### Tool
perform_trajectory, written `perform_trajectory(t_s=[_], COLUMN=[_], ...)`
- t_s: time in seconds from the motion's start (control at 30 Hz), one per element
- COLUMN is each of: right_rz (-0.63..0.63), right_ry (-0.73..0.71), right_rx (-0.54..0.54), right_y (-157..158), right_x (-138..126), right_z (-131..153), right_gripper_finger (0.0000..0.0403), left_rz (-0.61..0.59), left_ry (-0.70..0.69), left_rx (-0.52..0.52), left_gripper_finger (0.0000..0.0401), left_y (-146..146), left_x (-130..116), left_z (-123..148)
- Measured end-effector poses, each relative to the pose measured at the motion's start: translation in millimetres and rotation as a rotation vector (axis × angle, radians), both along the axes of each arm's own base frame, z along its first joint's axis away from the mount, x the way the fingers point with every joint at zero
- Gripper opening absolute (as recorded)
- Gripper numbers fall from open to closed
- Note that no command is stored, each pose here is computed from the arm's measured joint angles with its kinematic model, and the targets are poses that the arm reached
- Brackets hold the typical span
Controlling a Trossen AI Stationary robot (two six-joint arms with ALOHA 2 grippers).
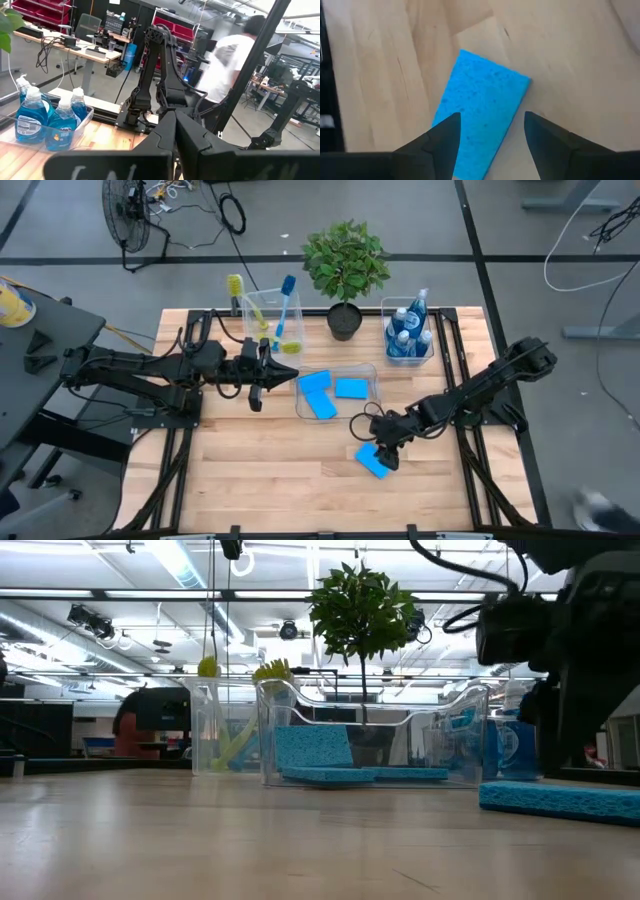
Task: Pick & Place Kitchen Sink Supplies
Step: Put the blue sponge into the bottom transparent bin
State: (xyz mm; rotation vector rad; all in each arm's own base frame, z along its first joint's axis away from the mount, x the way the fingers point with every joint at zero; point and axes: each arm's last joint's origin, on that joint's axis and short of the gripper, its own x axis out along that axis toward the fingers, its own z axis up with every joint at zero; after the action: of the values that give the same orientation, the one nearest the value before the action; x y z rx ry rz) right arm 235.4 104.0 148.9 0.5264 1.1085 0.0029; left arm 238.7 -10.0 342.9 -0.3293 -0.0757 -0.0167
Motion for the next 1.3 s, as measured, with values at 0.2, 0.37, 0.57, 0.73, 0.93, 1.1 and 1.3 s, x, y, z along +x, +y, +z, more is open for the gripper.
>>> perform_trajectory(t_s=[0.2, 0.37, 0.57, 0.73, 0.93, 1.1, 1.3], right_rz=[0.151, 0.199, 0.189, 0.152, 0.125, 0.12, 0.106], right_ry=[-0.132, -0.167, -0.197, -0.222, -0.233, -0.261, -0.276], right_rx=[-0.155, -0.215, -0.182, -0.179, -0.17, -0.158, -0.148], right_y=[0, -1, -3, -5, -7, -8, -10], right_x=[5, 7, 2, 0, -5, -7, -11], right_z=[3, 3, -8, -13, -19, -23, -30], right_gripper_finger=[0.0219, 0.0219, 0.0219, 0.0219, 0.0219, 0.0219, 0.0219], left_rz=[0.0, 0.0, 0.0, 0.0, 0.0, 0.0, 0.001], left_ry=[0.0, 0.0, 0.0, 0.0, 0.0, 0.0, 0.0], left_rx=[0.0, -0.002, -0.002, -0.002, -0.002, -0.002, -0.002], left_gripper_finger=[0.0014, 0.0014, 0.0014, 0.0014, 0.0014, 0.0014, 0.0014], left_y=[0, 0, 0, 0, 0, 0, 0], left_x=[0, 0, 0, 0, 0, 0, 0], left_z=[0, 0, 0, 0, 0, 0, 0])
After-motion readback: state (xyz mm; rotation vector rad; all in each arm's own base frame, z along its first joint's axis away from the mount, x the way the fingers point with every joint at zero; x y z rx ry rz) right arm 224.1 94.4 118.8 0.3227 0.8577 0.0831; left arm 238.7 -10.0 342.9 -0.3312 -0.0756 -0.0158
